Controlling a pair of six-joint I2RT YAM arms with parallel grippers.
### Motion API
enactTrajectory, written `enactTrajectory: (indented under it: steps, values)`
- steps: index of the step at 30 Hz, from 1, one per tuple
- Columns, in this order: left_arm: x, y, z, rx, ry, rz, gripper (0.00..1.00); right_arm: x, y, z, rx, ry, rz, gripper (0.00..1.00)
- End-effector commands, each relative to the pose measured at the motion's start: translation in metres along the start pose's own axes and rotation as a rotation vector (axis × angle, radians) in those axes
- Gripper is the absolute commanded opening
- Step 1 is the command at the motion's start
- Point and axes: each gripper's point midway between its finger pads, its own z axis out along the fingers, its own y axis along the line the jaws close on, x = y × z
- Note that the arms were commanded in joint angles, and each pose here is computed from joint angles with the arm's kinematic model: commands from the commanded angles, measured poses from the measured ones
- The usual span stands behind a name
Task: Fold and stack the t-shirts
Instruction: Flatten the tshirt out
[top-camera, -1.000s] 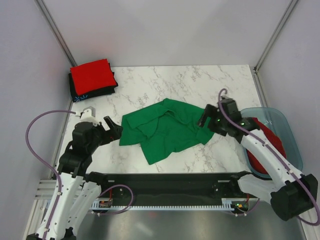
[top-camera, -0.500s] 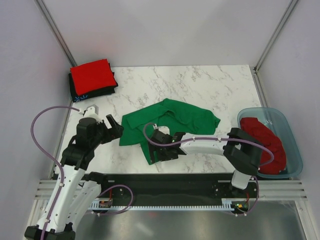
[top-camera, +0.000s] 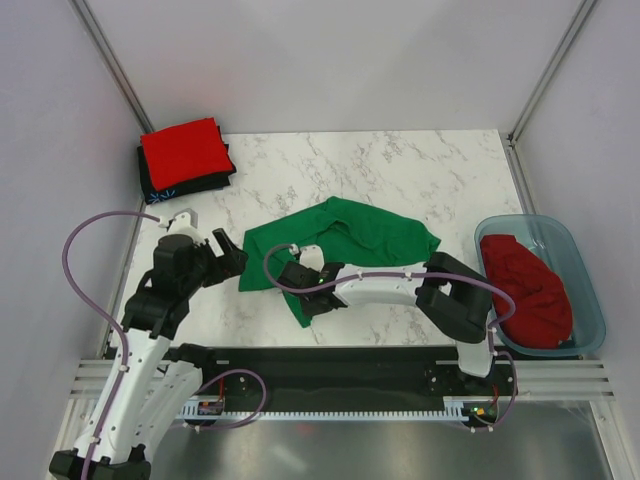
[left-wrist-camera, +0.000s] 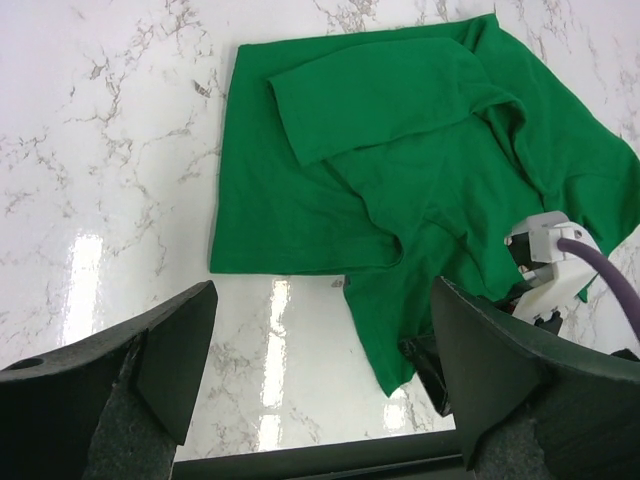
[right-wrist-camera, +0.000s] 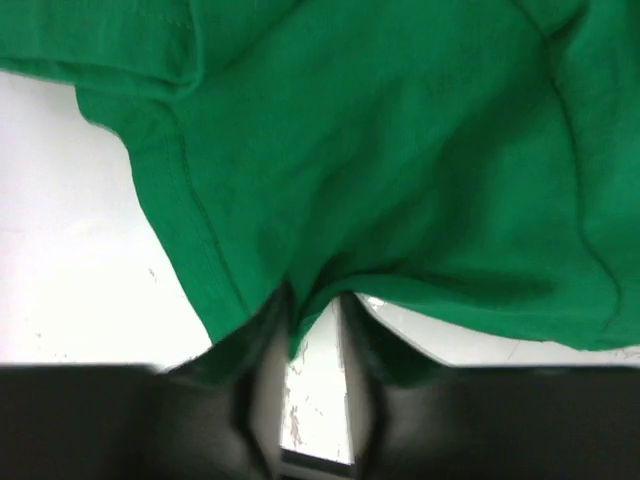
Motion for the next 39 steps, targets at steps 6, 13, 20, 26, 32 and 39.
enactTrajectory:
  steps: [6,13,20,26,32,39]
  values:
    - [0.003,-0.003,0.012,0.005,0.012,-0.047,0.93,0.045,-0.076,0.022,0.215,0.095,-0.036,0.00]
    - [0.058,0.003,0.051,-0.017,0.202,-0.211,0.89,0.034,-0.142,-0.028,0.196,0.021,0.173,0.00]
    - [0.112,0.017,0.079,-0.022,0.319,-0.266,0.90,0.045,-0.156,-0.046,0.173,0.013,0.214,0.00]
    - [0.118,0.010,0.081,0.010,0.336,-0.264,0.88,0.045,-0.158,-0.046,0.171,0.008,0.209,0.00]
    - [0.085,-0.009,0.077,0.077,0.241,-0.192,0.75,0.052,-0.161,-0.042,0.180,0.027,0.203,0.00]
    - [0.085,-0.044,0.091,0.080,0.268,-0.004,0.73,0.049,-0.180,-0.051,0.223,-0.018,0.257,0.00]
